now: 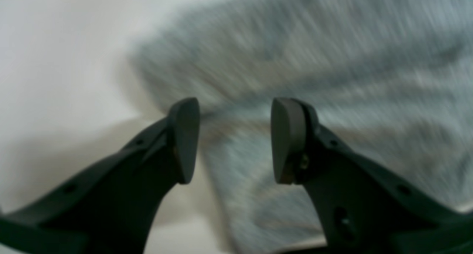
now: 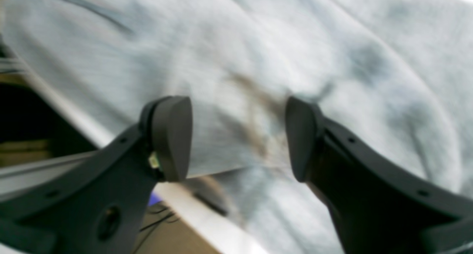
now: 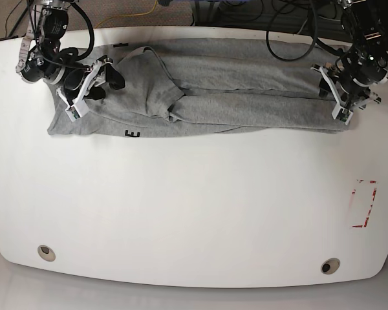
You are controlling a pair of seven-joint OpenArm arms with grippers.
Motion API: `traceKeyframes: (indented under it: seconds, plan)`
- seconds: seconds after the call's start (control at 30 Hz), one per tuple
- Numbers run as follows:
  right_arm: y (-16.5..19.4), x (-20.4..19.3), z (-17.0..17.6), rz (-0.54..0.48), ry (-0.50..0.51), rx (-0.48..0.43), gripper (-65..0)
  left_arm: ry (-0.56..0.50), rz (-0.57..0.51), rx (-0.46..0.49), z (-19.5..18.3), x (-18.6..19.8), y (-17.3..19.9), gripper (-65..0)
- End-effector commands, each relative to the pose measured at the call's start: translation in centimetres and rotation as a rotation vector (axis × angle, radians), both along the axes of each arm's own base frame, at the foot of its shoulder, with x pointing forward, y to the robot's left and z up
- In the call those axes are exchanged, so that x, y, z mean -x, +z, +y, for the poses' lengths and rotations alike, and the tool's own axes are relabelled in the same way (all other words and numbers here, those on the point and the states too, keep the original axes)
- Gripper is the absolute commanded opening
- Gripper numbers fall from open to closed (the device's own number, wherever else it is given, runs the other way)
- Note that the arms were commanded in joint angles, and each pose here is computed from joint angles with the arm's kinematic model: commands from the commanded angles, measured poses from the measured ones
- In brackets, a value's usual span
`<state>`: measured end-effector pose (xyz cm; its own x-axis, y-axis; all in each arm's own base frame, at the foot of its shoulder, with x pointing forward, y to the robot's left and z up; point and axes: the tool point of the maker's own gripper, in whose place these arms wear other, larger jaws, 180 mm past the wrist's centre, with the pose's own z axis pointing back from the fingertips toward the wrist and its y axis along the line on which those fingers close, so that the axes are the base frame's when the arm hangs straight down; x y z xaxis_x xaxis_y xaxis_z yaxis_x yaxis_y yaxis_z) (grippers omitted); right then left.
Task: Layout the t-shirt on the table in an organized manner, then fold the t-shirt properly
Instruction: 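Release the left gripper and regrasp the shirt end lower down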
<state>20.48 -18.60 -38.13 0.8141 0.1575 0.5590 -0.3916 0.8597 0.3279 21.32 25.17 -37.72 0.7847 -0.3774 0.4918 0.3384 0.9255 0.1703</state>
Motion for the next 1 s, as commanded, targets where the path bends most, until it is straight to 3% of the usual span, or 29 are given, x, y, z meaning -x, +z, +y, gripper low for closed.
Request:
traceKeyframes:
  seconds: [0.0,0.33,0.63,0.97]
  plan:
    - [0.7,-1.1,-0.5,-0.058,-0.015,0.032,-27.9,-0.007,-0.03,0.006,-0.1,0.0,0.4,-35.7]
    - [-2.3,-2.2,-2.9,-0.08,-0.092,0.201,-27.9,0.038,0.057,0.096,-0.1,1.6,-3.8,-35.7]
    - [-5.4,-3.9,-5.2,-0.044,-0.159,0.225,-27.9,0.067,0.046,0.119,1.1,-1.5,-4.4,-35.7]
    - [-6.3,-6.5,-6.7,-0.065,-0.196,0.222,-27.9,-0.016,0.018,0.126,-0.6,-5.3,-3.7,-35.7]
